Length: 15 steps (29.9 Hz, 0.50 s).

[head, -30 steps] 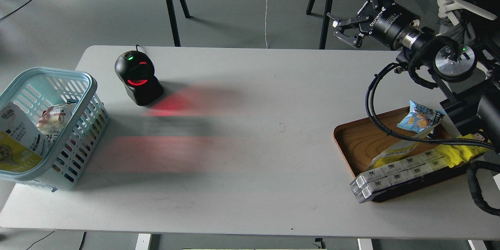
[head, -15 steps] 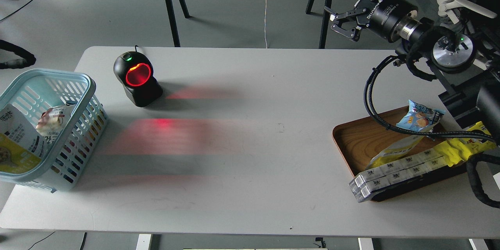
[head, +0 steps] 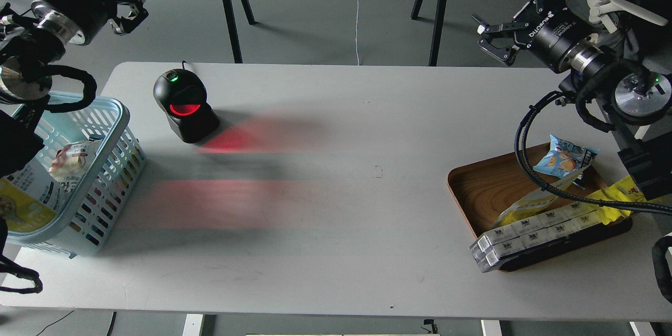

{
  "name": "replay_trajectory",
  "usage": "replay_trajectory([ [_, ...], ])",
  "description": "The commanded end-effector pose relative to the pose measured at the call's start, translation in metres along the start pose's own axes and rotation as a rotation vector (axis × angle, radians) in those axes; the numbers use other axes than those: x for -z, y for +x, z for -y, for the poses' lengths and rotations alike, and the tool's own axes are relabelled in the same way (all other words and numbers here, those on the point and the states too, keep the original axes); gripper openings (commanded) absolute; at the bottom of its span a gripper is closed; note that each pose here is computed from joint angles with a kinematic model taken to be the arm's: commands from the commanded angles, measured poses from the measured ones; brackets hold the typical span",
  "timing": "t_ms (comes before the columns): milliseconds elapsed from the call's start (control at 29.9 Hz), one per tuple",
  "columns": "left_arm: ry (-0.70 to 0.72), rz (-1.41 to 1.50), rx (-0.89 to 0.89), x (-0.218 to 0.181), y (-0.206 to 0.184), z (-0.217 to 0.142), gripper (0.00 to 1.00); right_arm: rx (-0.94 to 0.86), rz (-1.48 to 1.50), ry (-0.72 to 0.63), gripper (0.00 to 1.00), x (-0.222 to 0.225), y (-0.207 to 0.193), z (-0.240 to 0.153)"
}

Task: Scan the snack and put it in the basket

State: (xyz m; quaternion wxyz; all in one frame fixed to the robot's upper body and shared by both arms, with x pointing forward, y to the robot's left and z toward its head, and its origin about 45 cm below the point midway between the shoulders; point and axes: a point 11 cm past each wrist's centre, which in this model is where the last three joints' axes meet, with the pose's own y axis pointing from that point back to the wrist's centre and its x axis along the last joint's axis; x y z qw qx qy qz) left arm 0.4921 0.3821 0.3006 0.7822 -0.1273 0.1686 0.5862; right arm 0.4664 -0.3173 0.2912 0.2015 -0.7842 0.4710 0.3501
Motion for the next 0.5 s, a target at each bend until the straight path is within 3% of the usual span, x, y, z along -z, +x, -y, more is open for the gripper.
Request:
replay_trajectory([
  [0,0.045,-0.017,0.029,0.022,-0.007,-0.002,1.0,0.006,0.024,0.051,0.99,0.008,0.01,-0.022],
  [468,0.056,-0.041,0.037,0.031,-0.021,0.005,1.0,0.027,0.028,0.081,0.99,0.01,0.012,-0.032],
])
